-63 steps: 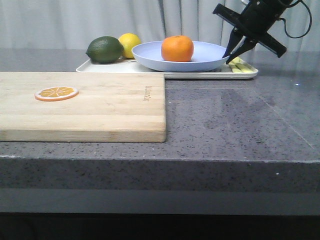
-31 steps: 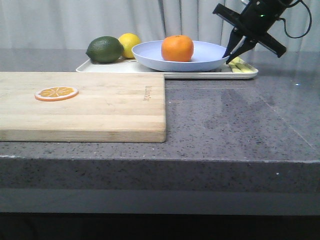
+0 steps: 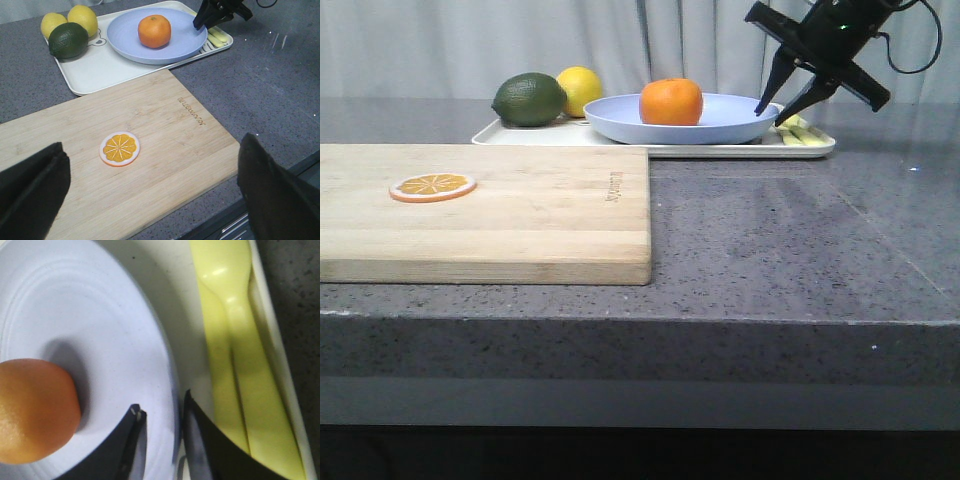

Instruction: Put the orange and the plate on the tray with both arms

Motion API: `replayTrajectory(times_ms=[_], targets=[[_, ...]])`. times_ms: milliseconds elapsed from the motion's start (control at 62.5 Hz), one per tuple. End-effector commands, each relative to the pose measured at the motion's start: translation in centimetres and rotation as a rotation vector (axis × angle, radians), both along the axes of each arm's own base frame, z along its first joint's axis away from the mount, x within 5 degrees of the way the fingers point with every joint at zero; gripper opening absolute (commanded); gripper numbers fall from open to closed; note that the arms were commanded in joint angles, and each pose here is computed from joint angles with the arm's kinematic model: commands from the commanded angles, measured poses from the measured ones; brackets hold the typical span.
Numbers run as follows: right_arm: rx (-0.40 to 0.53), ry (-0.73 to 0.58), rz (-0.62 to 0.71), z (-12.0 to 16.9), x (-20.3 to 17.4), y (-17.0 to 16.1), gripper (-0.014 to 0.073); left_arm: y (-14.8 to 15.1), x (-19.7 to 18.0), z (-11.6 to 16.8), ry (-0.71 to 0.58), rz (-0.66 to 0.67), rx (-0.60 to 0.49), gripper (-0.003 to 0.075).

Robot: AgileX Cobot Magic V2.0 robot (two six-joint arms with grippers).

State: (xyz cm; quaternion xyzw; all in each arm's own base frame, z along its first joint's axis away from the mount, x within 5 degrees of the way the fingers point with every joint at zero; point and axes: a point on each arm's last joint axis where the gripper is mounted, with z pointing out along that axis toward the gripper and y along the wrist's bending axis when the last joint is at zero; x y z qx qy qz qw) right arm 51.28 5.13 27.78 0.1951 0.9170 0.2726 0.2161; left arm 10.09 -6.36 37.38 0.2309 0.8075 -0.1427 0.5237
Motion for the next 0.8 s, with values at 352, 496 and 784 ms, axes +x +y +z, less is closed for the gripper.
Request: replayTrajectory(times_ms=[352, 496, 784], targets=[[-0.429, -0.437, 0.181, 17.7, -10.0, 0.6, 0.0228, -0.1, 0.1, 1.4, -0.080, 0.000, -0.059, 0.0661], [-0.513, -0.540, 0.223, 21.7, -14.1, 1.8, 0.0228, -0.1, 0.1, 1.4, -0.080, 0.000, -0.059, 0.0661], [-0.564, -0.597, 0.240, 23.6, -20.3, 0.9, 0.0228, -0.1, 0.1, 1.4, -0.076, 0.000, -0.057, 0.0661]])
